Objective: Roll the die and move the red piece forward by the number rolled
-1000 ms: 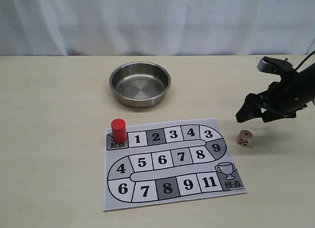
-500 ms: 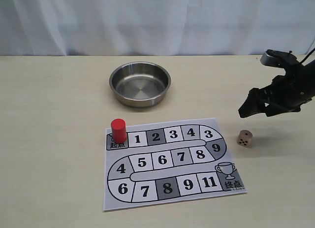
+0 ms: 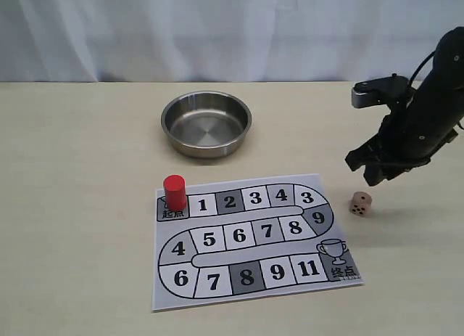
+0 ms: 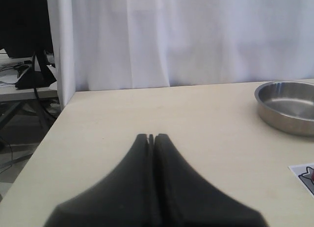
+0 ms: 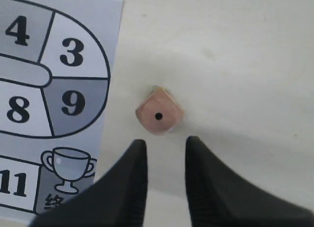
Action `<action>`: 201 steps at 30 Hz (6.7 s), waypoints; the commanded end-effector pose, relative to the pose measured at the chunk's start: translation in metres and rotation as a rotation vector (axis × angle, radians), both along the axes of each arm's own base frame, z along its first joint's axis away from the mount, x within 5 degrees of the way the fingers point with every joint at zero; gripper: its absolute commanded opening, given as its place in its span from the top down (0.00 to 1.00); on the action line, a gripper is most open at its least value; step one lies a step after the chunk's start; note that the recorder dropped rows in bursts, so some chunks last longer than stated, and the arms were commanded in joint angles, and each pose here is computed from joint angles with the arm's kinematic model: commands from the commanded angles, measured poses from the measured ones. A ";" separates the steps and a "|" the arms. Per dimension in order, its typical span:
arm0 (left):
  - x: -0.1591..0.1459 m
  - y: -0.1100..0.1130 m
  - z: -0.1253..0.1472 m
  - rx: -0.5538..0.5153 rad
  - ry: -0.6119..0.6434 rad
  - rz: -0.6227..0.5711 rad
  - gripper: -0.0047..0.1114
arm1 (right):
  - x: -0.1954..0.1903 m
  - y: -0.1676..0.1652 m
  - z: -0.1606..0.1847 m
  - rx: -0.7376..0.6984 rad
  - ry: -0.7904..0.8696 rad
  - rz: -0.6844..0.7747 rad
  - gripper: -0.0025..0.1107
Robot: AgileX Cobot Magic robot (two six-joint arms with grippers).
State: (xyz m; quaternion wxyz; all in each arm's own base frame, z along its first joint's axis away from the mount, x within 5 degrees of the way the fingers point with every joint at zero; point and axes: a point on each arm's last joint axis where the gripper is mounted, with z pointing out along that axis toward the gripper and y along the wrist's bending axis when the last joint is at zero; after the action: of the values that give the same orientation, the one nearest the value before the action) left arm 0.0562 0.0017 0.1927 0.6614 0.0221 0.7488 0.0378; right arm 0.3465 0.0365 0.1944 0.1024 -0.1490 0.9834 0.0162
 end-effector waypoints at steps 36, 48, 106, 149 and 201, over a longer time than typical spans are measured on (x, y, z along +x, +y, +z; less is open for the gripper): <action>0.000 0.000 0.003 -0.010 -0.022 -0.002 0.96 | -0.032 -0.004 -0.055 -0.006 -0.102 -0.025 0.94; 0.000 0.000 0.003 -0.010 -0.022 -0.002 0.96 | -0.027 0.012 -0.026 -0.011 -0.083 0.060 0.94; 0.000 0.000 0.003 -0.010 -0.021 -0.002 0.96 | 0.009 0.264 -0.055 0.321 -0.322 0.382 0.36; 0.000 0.000 0.003 -0.010 -0.020 -0.002 0.96 | 0.005 0.263 -0.040 0.320 -0.321 0.416 0.94; 0.000 0.000 0.003 -0.010 -0.022 -0.002 0.96 | 0.009 0.228 -0.074 0.220 -0.229 0.286 0.94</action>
State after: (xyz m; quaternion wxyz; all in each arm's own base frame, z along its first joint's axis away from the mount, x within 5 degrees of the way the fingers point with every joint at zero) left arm 0.0562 0.0017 0.1927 0.6614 0.0221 0.7488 0.0378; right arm 0.3604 0.2664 0.1299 0.2467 -0.2702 0.9220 0.1270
